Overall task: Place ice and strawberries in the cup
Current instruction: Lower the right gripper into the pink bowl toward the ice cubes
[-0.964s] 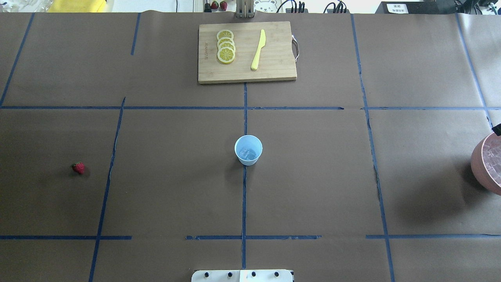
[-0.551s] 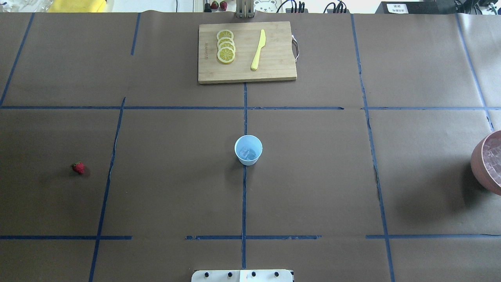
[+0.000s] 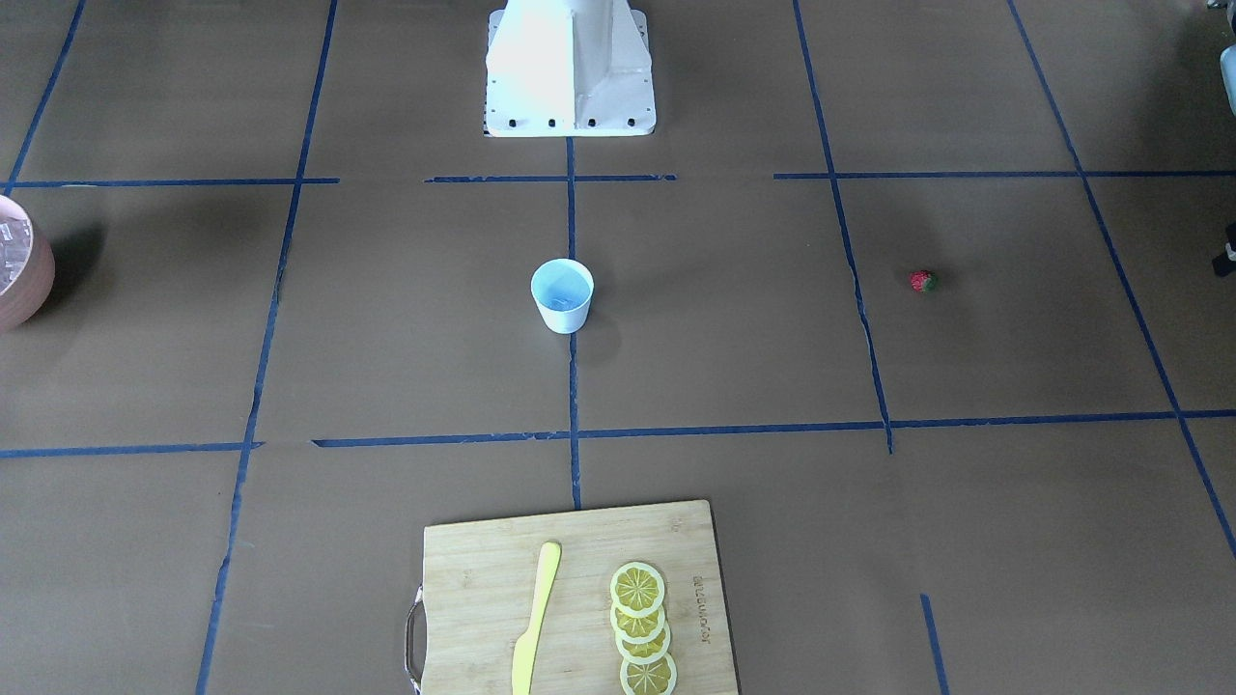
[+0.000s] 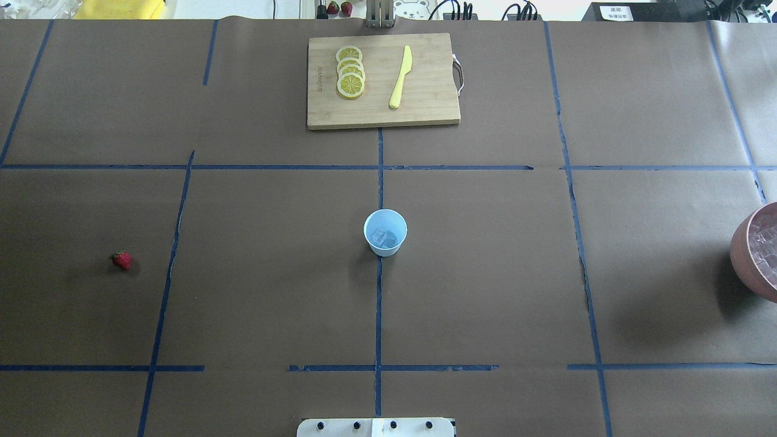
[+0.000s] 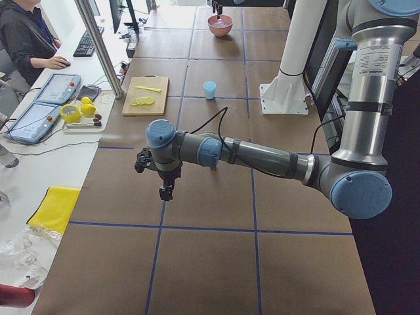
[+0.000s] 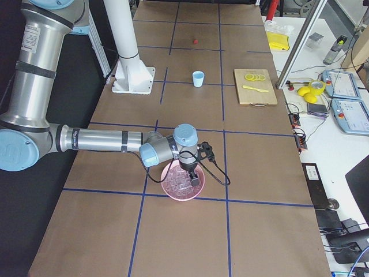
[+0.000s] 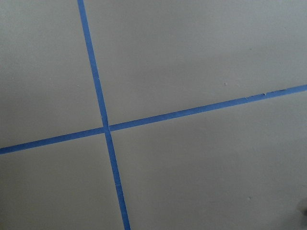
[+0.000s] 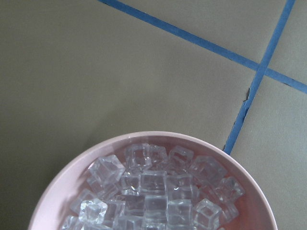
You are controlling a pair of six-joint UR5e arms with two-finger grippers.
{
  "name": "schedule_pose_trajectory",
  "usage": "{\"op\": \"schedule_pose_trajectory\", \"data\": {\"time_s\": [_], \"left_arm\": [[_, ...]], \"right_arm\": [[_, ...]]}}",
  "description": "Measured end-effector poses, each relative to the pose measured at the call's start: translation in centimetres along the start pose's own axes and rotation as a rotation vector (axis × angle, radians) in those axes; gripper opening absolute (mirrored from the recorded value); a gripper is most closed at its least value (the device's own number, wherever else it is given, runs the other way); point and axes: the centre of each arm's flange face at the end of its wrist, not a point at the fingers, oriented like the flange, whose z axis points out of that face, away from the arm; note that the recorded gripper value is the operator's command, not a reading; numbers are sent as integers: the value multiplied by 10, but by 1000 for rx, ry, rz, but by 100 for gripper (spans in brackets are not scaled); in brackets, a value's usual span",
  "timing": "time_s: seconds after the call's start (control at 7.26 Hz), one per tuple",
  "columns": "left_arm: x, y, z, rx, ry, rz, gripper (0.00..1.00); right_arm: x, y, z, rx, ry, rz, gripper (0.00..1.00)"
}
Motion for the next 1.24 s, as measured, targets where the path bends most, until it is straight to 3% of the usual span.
{"op": "schedule_pose_trajectory", "data": {"time_s": [1.24], "left_arm": [[2,0,-2,4,0,5,100]], "right_arm": [[12,21,32,-83,16,6,66]]}}
